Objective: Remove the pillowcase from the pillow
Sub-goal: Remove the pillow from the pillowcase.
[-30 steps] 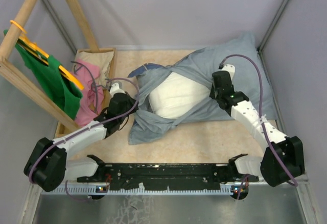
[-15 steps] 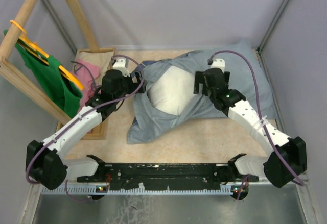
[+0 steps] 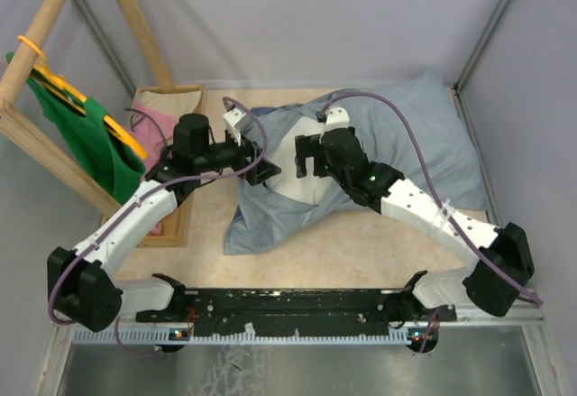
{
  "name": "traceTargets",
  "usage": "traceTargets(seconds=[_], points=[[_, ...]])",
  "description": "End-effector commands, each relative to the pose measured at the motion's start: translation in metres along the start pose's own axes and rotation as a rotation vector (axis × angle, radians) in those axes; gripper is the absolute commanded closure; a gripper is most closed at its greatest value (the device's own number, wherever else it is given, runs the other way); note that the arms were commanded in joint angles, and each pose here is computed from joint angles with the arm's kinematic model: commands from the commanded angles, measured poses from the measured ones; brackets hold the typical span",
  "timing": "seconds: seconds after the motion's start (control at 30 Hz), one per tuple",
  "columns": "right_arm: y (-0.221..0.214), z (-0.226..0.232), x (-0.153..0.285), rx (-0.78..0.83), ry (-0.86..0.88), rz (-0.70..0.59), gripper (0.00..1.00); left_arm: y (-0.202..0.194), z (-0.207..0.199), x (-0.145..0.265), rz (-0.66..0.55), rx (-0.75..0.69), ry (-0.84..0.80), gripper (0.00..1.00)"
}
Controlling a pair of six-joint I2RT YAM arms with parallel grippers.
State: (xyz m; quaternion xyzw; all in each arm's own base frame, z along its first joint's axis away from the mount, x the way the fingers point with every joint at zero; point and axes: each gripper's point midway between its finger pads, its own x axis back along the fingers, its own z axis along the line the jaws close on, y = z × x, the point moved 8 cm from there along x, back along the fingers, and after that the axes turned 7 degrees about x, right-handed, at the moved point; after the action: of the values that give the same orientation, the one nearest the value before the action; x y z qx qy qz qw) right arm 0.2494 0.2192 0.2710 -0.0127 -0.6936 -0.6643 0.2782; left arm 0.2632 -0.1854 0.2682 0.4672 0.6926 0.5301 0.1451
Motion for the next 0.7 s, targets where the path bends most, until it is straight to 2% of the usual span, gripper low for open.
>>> traceTargets(seconds=[0.0, 0.13, 0.23, 0.4, 0.6, 0.67], points=[[0.001, 0.014, -0.009, -0.06, 0.079, 0.012, 0.01, 0.011, -0.036, 0.016, 0.054, -0.234, -0.426, 0.0], [0.011, 0.019, -0.012, -0.079, 0.096, -0.004, 0.01, 0.02, -0.034, 0.034, -0.066, -0.212, -0.448, 0.0], [0.012, 0.017, -0.022, -0.097, -0.002, 0.052, 0.01, 0.022, -0.022, 0.028, -0.102, -0.169, -0.362, 0.0], [0.012, 0.008, -0.038, -0.038, -0.174, 0.121, 0.01, 0.024, 0.031, -0.003, -0.091, 0.032, 0.058, 0.0], [0.01, 0.016, -0.057, 0.089, -0.242, 0.178, 0.01, -0.024, 0.088, -0.026, 0.013, 0.22, 0.433, 0.03], [-0.019, 0.02, -0.079, 0.137, -0.248, 0.266, 0.01, -0.038, 0.096, -0.027, 0.017, 0.249, 0.492, 0.04]])
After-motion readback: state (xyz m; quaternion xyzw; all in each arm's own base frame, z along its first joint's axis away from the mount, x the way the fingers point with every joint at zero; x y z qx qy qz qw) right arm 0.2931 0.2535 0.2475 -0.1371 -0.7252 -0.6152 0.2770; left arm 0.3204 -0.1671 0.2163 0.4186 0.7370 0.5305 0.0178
